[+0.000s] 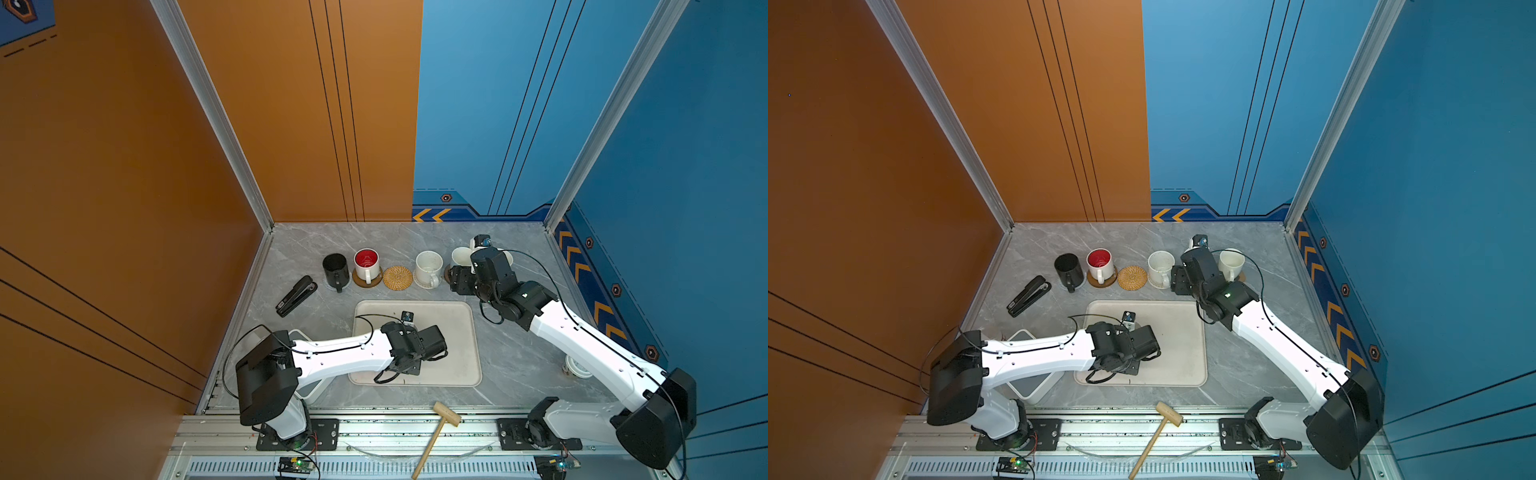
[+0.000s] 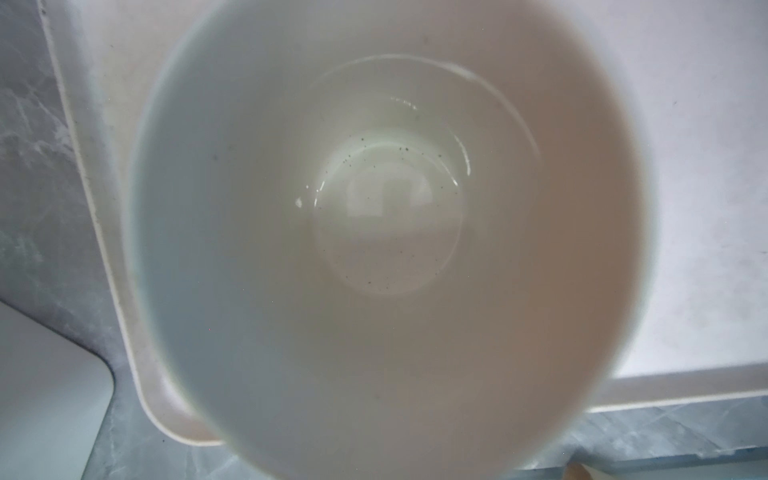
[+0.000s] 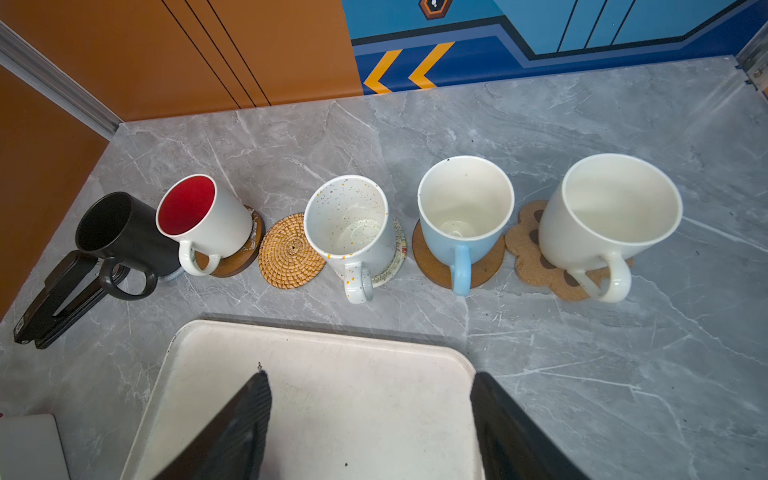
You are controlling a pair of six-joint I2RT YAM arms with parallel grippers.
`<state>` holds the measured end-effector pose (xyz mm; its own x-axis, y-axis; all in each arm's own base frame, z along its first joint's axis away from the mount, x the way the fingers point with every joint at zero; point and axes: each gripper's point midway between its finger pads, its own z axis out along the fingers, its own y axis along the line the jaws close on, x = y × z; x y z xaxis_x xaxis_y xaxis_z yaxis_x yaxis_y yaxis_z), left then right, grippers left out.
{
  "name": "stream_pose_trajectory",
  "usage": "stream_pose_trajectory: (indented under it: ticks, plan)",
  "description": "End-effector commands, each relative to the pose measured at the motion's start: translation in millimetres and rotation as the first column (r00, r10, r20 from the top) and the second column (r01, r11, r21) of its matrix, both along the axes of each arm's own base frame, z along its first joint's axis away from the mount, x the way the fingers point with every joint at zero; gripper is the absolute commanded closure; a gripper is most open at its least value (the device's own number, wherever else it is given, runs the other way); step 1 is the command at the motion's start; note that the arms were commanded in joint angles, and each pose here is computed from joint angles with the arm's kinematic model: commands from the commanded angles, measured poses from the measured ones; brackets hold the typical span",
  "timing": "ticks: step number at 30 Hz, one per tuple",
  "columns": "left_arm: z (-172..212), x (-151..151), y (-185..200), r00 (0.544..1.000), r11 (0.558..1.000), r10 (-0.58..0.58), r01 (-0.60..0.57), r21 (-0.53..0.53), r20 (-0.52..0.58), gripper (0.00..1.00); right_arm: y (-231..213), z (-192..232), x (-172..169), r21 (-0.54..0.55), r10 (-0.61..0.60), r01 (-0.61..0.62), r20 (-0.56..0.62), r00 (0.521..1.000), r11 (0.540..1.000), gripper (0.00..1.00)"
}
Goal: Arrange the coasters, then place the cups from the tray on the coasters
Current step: 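Lower the left gripper and close it on the lavender mug's rim, then lift the lavender mug with the left gripper toward the rattan coaster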
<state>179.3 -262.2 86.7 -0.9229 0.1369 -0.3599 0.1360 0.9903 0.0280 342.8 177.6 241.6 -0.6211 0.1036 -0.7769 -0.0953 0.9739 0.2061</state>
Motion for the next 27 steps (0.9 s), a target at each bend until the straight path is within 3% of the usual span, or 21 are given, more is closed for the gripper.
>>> stream_pose_trajectory:
  ticks: [1, 27]
  plan:
    - [31, 26, 0, 0.993, 1.0, 0.014, -0.012, -0.022, 0.113, 1.0, -1, -2, 1, 0.014, -0.003, 0.003, -0.01, 1.0, 1.0, 0.25]
    - [54, 151, 11, 0.974, 0.997, 0.067, -0.058, -0.047, 0.217, 1.0, 0, -11, 11, 0.006, -0.008, 0.008, -0.043, 0.999, 1.0, 0.25]
